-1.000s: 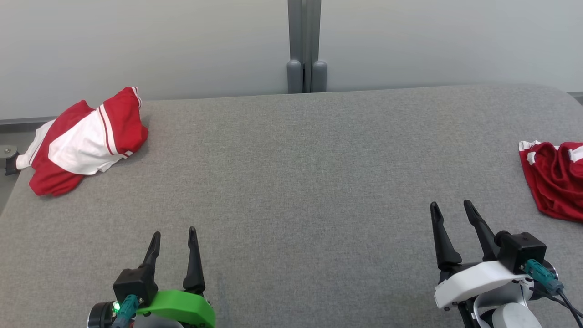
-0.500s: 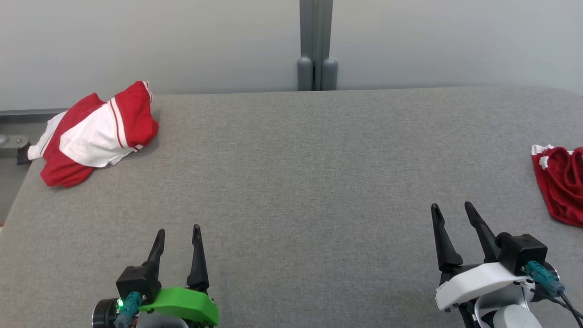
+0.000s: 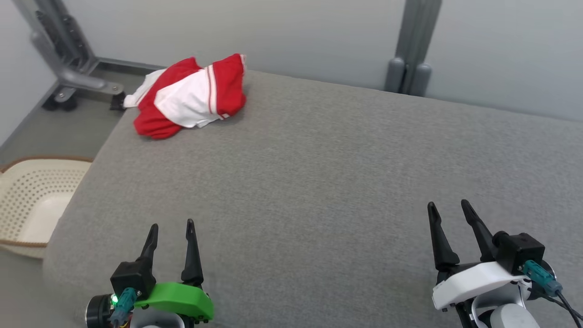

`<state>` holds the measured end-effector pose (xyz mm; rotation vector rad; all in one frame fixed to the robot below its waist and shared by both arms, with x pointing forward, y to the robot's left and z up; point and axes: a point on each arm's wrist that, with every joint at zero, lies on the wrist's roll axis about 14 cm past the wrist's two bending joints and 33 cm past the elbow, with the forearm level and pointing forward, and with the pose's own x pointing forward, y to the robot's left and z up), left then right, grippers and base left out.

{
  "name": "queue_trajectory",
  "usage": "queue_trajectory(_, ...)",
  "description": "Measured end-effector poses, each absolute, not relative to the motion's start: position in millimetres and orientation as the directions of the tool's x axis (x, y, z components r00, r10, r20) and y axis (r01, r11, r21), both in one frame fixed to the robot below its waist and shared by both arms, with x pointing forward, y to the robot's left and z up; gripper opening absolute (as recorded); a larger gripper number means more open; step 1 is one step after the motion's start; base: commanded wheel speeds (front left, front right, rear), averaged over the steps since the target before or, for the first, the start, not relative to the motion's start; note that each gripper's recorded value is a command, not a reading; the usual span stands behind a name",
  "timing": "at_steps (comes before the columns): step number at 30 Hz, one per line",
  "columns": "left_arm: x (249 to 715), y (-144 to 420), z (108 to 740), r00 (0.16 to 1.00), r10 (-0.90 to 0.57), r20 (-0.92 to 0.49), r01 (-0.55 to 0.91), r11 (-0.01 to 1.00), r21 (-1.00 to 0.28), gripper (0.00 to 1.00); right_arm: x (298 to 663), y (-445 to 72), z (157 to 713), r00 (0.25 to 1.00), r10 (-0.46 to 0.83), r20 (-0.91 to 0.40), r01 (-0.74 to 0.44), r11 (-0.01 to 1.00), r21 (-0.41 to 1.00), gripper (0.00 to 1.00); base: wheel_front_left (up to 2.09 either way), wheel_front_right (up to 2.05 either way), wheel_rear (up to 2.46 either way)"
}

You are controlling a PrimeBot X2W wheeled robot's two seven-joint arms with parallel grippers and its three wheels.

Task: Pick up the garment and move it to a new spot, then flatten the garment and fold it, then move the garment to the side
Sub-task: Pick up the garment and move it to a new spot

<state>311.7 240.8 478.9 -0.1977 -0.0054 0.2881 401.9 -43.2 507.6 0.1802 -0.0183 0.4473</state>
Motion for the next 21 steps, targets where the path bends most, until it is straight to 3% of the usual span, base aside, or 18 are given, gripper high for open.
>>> queue_trajectory(10,260.9,293.6,481.6,0.882,0.47,-0.015,-0.465,0.866,-0.186,1.0,399.2,37.3,507.8,0.784,0.618,0.06,-0.617,0.766,0.178,1.0,0.0,0.0,0.0)
queue_trajectory(21,249.8,298.2,471.3,0.865,0.499,-0.053,-0.501,0.849,-0.169,1.0,401.3,56.1,498.9,0.754,0.656,0.047,-0.65,0.732,0.204,1.0,0.0,0.0,0.0)
